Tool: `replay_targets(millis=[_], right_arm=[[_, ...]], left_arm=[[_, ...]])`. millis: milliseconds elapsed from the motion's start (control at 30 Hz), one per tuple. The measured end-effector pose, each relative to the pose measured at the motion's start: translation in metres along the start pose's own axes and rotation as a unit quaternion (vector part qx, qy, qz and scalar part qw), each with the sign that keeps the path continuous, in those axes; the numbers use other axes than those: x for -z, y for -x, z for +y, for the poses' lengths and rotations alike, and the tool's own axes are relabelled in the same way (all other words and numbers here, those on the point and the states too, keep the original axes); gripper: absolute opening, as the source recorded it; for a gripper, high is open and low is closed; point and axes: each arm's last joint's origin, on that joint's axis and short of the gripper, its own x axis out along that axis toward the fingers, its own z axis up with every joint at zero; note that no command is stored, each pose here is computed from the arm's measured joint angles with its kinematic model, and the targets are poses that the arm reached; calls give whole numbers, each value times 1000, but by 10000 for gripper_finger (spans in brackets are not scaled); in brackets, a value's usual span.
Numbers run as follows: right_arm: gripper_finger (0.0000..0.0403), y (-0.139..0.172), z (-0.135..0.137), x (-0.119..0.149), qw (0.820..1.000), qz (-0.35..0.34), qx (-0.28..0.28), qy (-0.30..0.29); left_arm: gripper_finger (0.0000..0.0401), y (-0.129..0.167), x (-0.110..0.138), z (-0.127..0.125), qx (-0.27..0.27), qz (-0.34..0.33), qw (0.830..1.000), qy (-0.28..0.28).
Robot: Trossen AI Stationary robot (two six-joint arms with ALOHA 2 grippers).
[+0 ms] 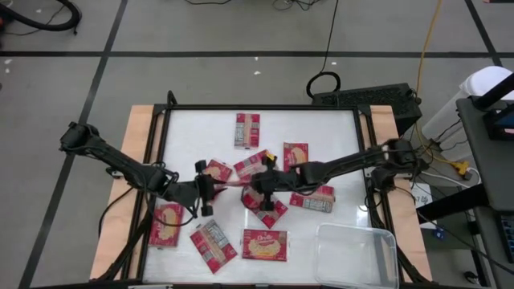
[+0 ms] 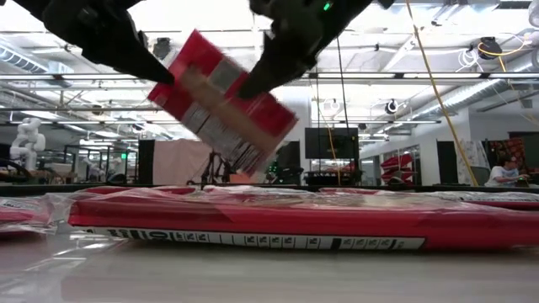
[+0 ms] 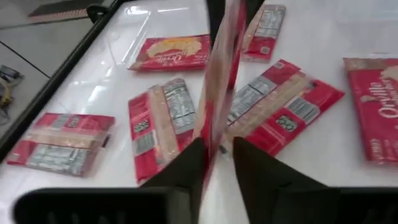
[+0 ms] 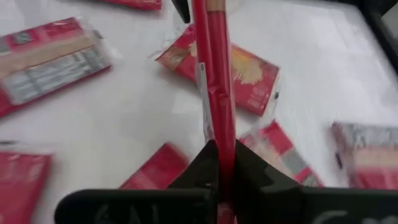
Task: Sort popcorn bags into baskets
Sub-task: Put the red popcorn pack into the transparent bin
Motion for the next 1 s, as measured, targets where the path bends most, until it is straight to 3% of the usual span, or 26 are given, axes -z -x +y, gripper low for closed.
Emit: replay_targets(millis=[200,367,600,867,1000], right_arm=[[11,43,14,-1,998,25,-19,-52],[7,78,27,-1,993,21,-24,-114],[6,132,43,-15,983,83,-23,-163],[5,197,54,-45,979,80,-32,-184],[5,221,59,-38,960,147,-46,-232]], left_arm=[[170,3,-4,-5,15,-21,999,40],[196,4,-3,-7,19,-22,998,55],[185,4,-3,-7,19,-22,998,63],[164,4,-3,-7,18,-22,998,60],[161,6,-2,-9,23,-19,998,59]])
